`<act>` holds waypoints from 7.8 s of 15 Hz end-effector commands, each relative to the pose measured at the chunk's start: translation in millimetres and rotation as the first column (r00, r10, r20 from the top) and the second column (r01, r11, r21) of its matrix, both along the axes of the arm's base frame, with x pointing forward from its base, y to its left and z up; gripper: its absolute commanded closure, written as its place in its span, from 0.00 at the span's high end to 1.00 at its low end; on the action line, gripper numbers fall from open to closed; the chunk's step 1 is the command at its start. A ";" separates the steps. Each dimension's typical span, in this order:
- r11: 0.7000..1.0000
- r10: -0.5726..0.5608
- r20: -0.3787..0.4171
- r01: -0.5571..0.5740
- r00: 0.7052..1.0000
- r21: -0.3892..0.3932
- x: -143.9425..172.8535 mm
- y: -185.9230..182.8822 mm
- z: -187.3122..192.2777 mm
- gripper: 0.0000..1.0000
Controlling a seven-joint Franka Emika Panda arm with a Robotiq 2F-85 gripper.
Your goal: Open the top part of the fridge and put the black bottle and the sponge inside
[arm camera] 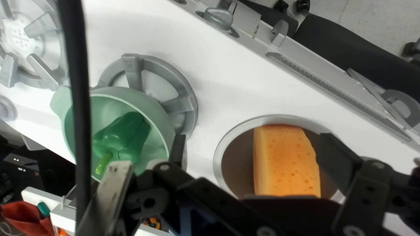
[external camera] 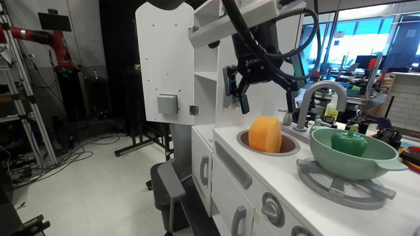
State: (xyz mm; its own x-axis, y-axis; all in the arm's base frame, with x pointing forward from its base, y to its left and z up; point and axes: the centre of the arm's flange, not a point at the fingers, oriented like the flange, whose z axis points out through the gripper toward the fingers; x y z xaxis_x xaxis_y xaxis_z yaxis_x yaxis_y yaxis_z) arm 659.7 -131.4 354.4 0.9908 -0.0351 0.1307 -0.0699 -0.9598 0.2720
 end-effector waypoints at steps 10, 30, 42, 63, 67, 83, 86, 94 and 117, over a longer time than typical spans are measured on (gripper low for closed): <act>0.999 0.024 0.043 -0.025 0.999 0.039 104.0 22.7 -71.0 1.00; 0.999 0.024 0.039 -0.025 0.999 0.025 113.0 21.3 -77.3 0.08; 0.999 0.041 -0.037 -0.041 0.998 -0.011 12.2 48.0 30.2 0.02; 0.902 0.343 0.166 -0.275 0.924 -0.334 -29.9 328.5 136.2 0.02; 0.881 0.351 0.270 -0.219 0.897 -0.420 13.9 333.0 106.1 0.02; 0.821 0.378 0.430 -0.083 0.820 -0.565 182.0 328.5 41.4 0.02; 0.816 0.377 0.441 -0.068 0.815 -0.574 194.2 329.5 36.2 0.34; 0.818 0.390 0.463 -0.068 0.796 -0.572 195.0 344.6 39.5 0.87; 0.808 0.503 0.012 -0.465 0.864 -0.361 35.2 351.4 146.7 1.00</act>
State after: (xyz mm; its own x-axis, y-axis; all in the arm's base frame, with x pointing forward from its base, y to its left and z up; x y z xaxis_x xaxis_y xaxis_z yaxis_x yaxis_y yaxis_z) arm 761.3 248.6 483.2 0.8227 0.5137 0.2433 0.2582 -0.7191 0.6451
